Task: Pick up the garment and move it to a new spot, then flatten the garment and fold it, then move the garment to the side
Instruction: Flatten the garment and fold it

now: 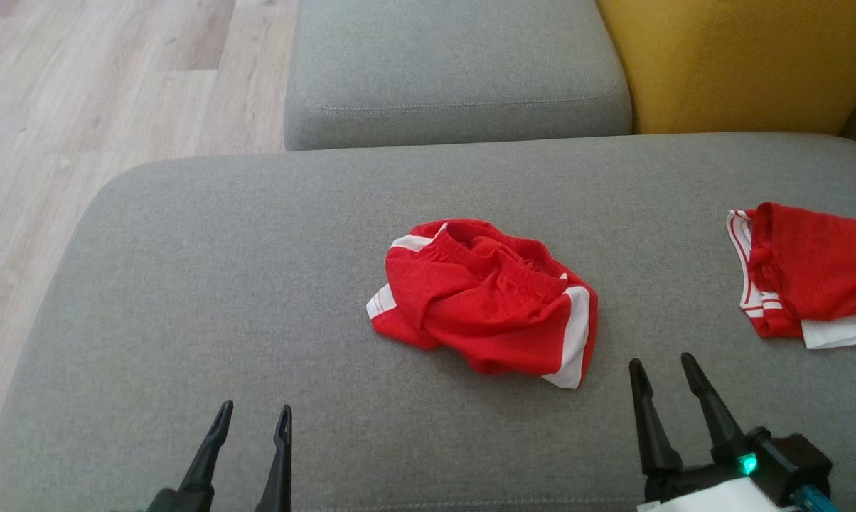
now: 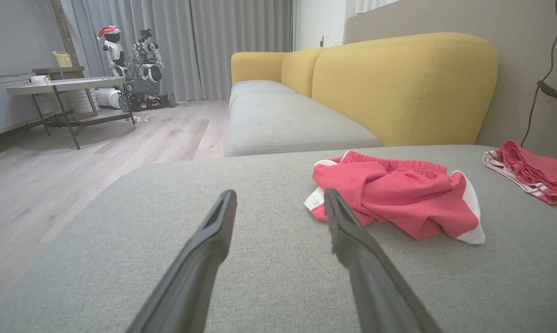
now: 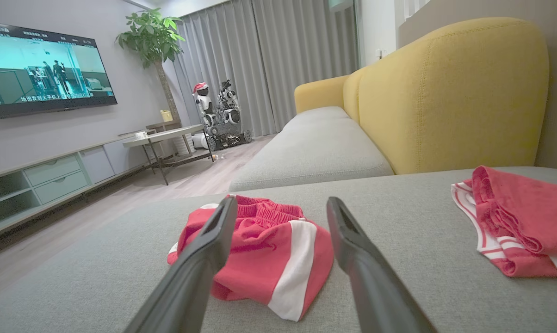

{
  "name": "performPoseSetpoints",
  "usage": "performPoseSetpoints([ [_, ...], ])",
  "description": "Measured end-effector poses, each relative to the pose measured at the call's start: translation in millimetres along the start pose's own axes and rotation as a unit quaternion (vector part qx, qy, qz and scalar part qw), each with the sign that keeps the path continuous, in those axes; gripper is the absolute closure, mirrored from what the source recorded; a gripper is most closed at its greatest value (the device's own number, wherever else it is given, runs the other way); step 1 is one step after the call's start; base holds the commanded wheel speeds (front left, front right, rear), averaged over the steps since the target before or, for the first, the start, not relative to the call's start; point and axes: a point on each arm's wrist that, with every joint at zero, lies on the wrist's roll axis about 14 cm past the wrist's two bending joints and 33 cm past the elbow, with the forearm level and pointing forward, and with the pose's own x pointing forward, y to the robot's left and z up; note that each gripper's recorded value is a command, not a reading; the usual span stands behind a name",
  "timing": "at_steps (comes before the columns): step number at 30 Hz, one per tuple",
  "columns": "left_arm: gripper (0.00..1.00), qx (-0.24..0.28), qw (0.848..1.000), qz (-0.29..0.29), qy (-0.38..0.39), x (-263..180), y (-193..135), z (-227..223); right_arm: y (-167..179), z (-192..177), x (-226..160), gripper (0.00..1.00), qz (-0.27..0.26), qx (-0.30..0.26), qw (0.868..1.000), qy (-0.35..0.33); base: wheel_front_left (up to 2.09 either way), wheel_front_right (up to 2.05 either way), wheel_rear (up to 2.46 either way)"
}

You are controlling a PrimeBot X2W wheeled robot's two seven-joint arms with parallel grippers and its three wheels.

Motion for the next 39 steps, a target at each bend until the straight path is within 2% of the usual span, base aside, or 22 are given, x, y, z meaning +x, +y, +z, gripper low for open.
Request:
performPoseSetpoints([
  [15,0.00,0.014,0.999,-0.019,0.048,0,-8,-30,3,-11,1,0.00,0.005,0.005,1.000,0.018,0.00,0.00,0.00],
  [23,0.00,0.021,0.992,-0.110,0.065,29,-39,-43,-1,-17,7,0.00,0.000,0.008,1.000,0.029,0.00,0.00,0.00],
  [27,0.00,0.006,0.981,-0.177,0.084,69,-71,-35,-13,-12,14,0.00,-0.014,0.007,1.000,0.021,0.00,0.00,0.00],
  [29,0.00,0.015,0.972,-0.208,0.106,95,-87,-26,-17,-14,15,0.00,-0.021,0.010,0.999,0.024,0.00,0.00,0.00],
  [34,0.00,0.045,0.934,-0.308,0.174,146,-127,-4,-37,-15,26,0.00,-0.048,0.022,0.998,0.026,0.00,0.00,0.00],
  [37,0.00,0.043,0.914,-0.355,0.193,170,-149,12,-47,-10,37,0.00,-0.059,0.028,0.998,0.016,0.00,0.00,0.00],
  [39,0.00,0.067,0.898,-0.382,0.207,183,-161,12,-56,-8,44,0.00,-0.070,0.038,0.997,0.011,0.00,0.00,0.00],
])
